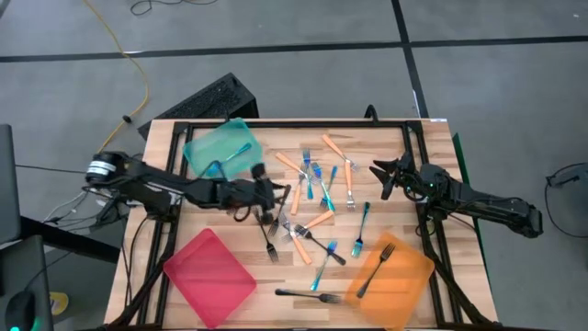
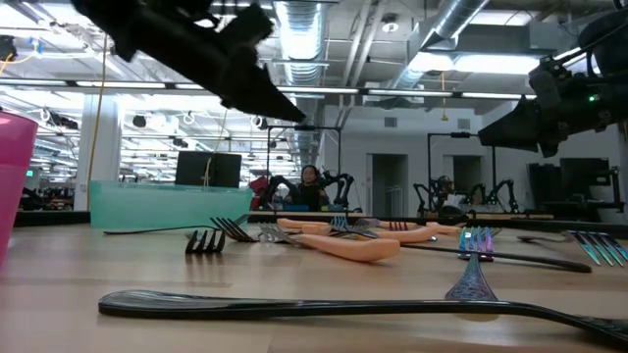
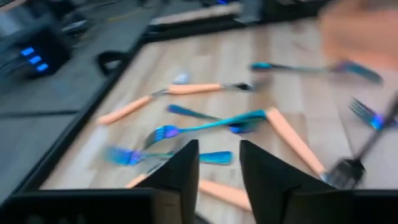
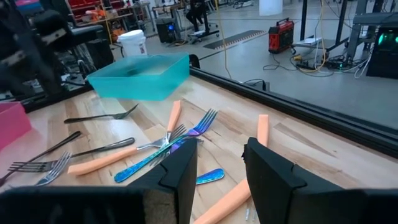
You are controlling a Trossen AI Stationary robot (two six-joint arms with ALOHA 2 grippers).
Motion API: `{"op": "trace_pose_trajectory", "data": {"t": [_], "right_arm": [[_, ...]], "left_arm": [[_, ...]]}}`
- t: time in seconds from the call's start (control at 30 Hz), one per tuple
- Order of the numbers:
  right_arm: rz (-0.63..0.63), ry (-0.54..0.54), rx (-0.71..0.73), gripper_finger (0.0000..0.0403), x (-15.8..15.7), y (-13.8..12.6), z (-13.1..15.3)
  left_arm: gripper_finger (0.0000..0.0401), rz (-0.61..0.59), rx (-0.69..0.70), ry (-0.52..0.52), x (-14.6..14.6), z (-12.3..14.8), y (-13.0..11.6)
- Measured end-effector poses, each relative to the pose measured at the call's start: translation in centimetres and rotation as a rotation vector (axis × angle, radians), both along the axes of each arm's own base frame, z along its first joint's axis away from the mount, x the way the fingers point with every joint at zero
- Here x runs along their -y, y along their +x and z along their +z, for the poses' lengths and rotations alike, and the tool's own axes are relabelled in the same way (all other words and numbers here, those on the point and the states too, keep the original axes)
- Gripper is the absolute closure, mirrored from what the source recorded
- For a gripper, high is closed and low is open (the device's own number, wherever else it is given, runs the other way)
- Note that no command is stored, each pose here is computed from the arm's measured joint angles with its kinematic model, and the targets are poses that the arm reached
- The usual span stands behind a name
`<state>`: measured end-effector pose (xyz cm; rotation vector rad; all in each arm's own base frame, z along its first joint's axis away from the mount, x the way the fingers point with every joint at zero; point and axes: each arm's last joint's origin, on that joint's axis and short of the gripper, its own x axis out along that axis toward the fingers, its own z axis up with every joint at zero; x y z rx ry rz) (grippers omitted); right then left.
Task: Sort silverware by color (type)
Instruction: Put the orange fork into the red bin
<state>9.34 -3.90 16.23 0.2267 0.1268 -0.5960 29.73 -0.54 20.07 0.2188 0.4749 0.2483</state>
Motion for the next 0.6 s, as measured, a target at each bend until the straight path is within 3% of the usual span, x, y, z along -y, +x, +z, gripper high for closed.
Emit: {"op": "trace_pose_trajectory", "data": {"t": [0.1,0.27,0.37,0.6], "right_arm": [[-0.001,0.000,-0.001,0.0248,0.0,0.0,0.0],[-0.002,0.000,-0.001,0.0248,0.0,0.0,0.0],[-0.002,0.000,-0.001,0.0248,0.0,0.0,0.0],[-0.002,0.008,-0.024,0.0248,0.1,0.1,-0.2]], "left_arm": [[0.0269,-0.170,-0.060,0.040,0.4,-0.8,2.0],[0.0262,-0.608,-0.106,0.130,1.6,-2.1,4.5],[0.0263,-0.812,-0.134,0.177,2.2,-2.8,5.5],[0.0263,-0.994,-0.265,0.249,2.9,-4.0,7.6]]}}
